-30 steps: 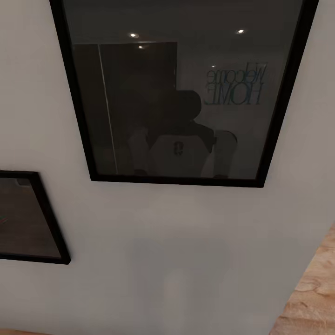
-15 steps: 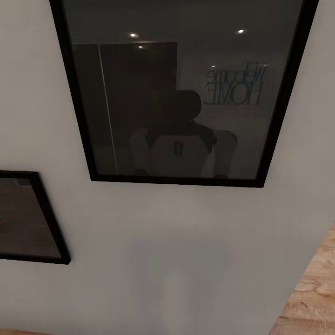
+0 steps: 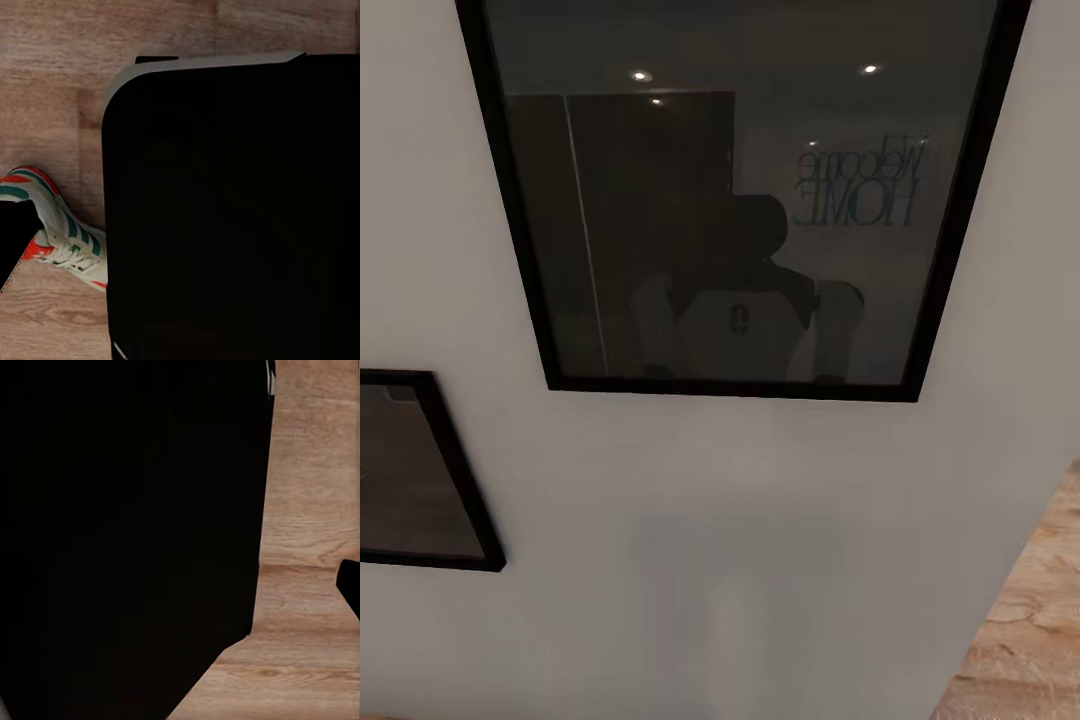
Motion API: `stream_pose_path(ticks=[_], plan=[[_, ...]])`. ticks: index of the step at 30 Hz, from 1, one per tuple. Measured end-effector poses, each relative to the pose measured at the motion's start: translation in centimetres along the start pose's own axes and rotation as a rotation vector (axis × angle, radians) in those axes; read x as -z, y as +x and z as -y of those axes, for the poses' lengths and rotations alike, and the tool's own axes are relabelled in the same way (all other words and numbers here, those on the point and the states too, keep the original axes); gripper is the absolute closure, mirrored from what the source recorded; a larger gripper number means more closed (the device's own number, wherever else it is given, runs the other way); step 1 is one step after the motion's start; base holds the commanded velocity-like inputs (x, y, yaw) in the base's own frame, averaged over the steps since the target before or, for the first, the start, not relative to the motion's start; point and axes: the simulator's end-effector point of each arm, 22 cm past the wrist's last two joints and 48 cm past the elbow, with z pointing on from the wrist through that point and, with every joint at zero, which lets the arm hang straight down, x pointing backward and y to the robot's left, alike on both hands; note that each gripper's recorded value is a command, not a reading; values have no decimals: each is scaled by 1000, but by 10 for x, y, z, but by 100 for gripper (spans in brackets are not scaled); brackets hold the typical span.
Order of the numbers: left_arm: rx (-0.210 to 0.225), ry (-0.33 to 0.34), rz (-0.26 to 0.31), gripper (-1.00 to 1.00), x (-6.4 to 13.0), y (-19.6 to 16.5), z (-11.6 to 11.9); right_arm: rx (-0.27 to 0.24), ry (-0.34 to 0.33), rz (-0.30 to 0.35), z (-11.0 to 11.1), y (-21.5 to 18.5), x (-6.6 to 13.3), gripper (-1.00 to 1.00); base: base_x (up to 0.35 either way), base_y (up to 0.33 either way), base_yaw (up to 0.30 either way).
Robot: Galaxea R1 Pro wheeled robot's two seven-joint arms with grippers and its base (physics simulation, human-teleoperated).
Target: Pick up the two gym shoes and the two sandals from the corridor floor and place them onto the hallstand (shoe rack) in the corridor, making sure they are on the rack and not on the floor. Arrange them so the two gym shoes are next to each other and the two sandals are next to each other.
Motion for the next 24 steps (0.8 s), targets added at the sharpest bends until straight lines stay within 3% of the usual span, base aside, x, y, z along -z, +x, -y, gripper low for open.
stream_pose_path(ticks=[9,14,20,24], plan=[[-2,0,30,-100,0,-9,0,-8,-4,8,-1,-3,0,-100,0,0,-249],[-2,2,110,-100,-1,-41,0,-9,-7,23,-1,-10,0,-100,0,0,-279],[-4,4,275,-100,7,-117,1,-8,-8,75,-1,-35,1,-100,0,0,-284],[-18,22,432,-100,25,-189,8,-6,-8,146,-2,-68,5,-100,0,0,-285]])
